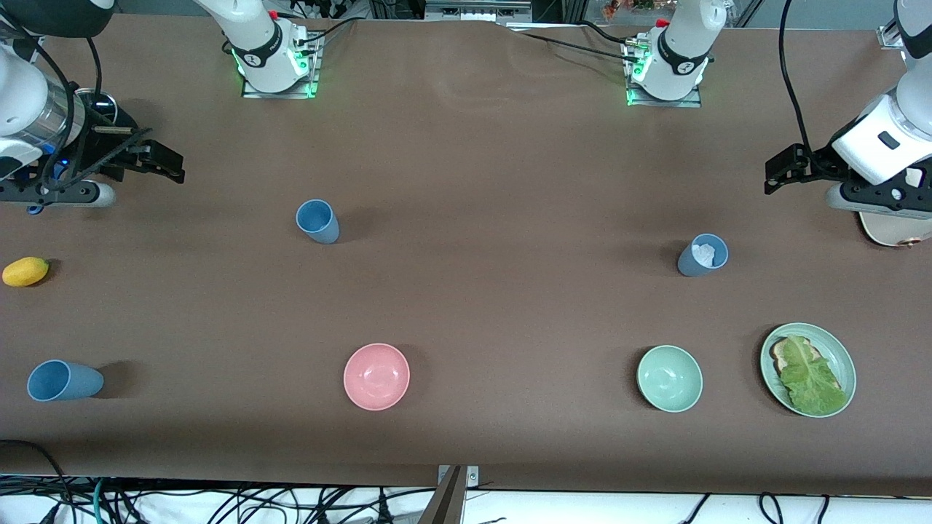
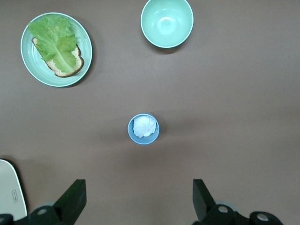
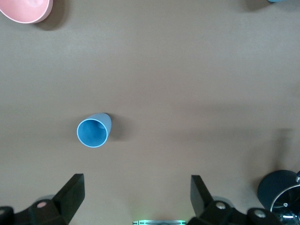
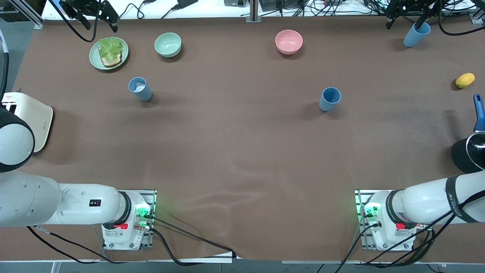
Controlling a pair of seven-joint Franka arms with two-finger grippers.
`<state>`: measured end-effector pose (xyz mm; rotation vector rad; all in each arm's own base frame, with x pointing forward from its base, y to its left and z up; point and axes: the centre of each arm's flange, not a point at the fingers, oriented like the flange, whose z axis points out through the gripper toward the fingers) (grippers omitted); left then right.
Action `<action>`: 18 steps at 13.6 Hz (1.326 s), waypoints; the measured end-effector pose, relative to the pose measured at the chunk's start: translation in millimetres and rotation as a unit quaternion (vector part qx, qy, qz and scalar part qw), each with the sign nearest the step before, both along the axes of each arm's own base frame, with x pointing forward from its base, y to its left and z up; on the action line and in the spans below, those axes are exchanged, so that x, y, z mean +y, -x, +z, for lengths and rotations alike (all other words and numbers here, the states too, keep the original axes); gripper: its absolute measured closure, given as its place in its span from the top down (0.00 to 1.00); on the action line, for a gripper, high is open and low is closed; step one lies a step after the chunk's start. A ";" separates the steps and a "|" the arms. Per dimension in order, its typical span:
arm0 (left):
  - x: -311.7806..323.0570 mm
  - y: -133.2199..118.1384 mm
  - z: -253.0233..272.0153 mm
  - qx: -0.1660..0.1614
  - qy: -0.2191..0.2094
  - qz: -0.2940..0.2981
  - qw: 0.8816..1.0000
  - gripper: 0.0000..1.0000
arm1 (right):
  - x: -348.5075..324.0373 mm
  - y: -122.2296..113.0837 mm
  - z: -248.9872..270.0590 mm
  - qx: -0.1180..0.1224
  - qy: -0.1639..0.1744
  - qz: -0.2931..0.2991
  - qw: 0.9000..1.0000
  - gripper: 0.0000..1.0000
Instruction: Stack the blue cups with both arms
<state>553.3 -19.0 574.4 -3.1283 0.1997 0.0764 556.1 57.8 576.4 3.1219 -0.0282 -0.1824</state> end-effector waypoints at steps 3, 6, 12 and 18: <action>2.2 -0.3 1.3 -0.001 0.000 0.003 1.000 1.00 | -1.4 -0.3 -0.3 0.000 0.000 -0.002 1.000 1.00; 6.2 -0.5 1.9 -0.002 0.000 0.006 1.000 1.00 | -1.3 -0.5 -0.7 0.001 0.000 -0.002 1.000 1.00; 12.6 -0.6 2.0 -0.003 -0.017 0.011 1.000 1.00 | -0.8 -0.5 -1.0 0.001 0.000 -0.002 1.000 1.00; 12.0 -1.5 -0.1 -0.001 -0.018 0.021 1.000 1.00 | 0.1 -0.4 -1.0 0.001 0.000 -0.001 1.000 1.00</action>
